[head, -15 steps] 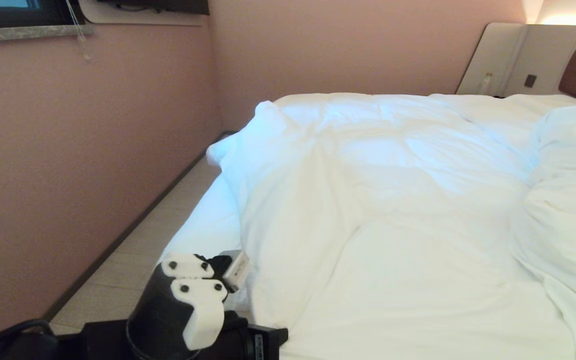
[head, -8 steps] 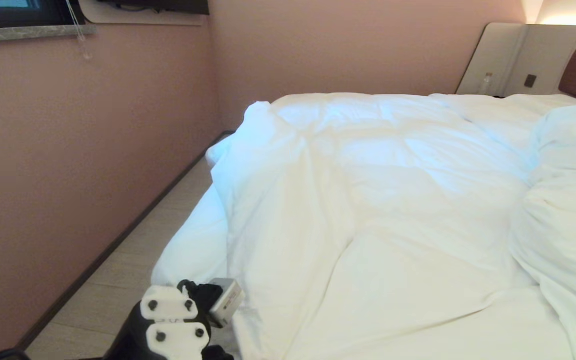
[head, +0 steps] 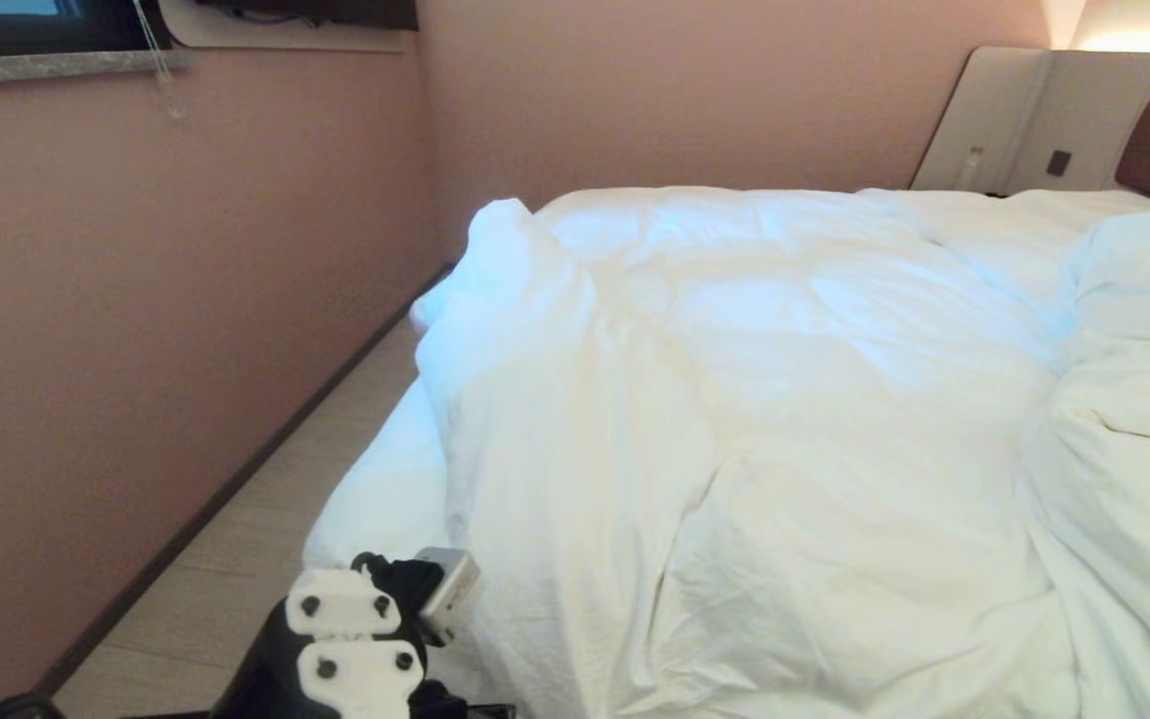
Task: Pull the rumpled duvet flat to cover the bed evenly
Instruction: Flatten the corners of the folded blanket
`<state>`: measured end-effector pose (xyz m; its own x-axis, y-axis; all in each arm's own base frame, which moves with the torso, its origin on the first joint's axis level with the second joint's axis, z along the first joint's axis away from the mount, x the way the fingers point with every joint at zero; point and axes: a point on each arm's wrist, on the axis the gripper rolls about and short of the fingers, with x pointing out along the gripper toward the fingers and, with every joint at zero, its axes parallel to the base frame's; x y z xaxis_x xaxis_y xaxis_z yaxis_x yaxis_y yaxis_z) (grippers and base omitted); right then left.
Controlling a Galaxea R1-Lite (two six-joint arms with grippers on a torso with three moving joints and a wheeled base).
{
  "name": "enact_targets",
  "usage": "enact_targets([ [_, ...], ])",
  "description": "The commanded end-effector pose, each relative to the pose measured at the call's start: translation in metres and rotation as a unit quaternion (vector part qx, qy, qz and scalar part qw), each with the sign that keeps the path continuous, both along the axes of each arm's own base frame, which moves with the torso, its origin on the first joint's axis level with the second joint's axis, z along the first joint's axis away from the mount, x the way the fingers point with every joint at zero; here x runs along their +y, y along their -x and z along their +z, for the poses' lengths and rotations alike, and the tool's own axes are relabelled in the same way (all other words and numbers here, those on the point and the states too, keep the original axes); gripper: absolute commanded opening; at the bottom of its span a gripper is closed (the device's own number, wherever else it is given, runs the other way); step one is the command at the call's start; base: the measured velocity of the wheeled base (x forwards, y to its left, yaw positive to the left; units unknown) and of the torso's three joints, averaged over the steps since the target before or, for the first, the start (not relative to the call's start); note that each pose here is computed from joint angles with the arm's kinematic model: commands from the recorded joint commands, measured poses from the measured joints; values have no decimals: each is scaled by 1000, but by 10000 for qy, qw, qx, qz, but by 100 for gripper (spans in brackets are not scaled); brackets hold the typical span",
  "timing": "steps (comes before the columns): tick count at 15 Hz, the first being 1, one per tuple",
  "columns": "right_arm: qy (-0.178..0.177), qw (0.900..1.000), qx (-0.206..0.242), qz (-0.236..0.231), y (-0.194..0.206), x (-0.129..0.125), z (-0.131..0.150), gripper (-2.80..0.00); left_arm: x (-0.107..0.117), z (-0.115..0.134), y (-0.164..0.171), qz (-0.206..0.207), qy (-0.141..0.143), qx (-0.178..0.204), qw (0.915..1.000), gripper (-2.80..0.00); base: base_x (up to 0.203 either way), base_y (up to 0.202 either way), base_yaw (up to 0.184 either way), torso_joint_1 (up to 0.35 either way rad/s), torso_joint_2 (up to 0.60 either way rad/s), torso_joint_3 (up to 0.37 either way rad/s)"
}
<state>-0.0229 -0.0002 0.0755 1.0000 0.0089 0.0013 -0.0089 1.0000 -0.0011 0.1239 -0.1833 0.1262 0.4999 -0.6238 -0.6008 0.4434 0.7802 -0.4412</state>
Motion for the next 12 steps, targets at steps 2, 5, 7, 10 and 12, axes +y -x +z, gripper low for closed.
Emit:
enact_targets([
  [2,2,10000,6,1,0,0,0,-280,-2,7,-5,137,109,-120,9998,0,0,0,0,0,0,0],
  [5,2,10000,6,1,0,0,0,-280,9,30,-36,1379,-14,-956,9858,0,0,0,0,0,0,0],
  [7,2,10000,6,1,0,0,0,-280,32,52,-75,2236,97,-1311,9658,0,0,0,0,0,0,0],
  [10,2,10000,6,1,0,0,0,-280,87,83,-145,2892,466,-1681,9412,0,0,0,0,0,0,0],
  [12,2,10000,6,1,0,0,0,-280,112,78,-193,2712,771,-1729,9437,0,0,0,0,0,0,0],
])
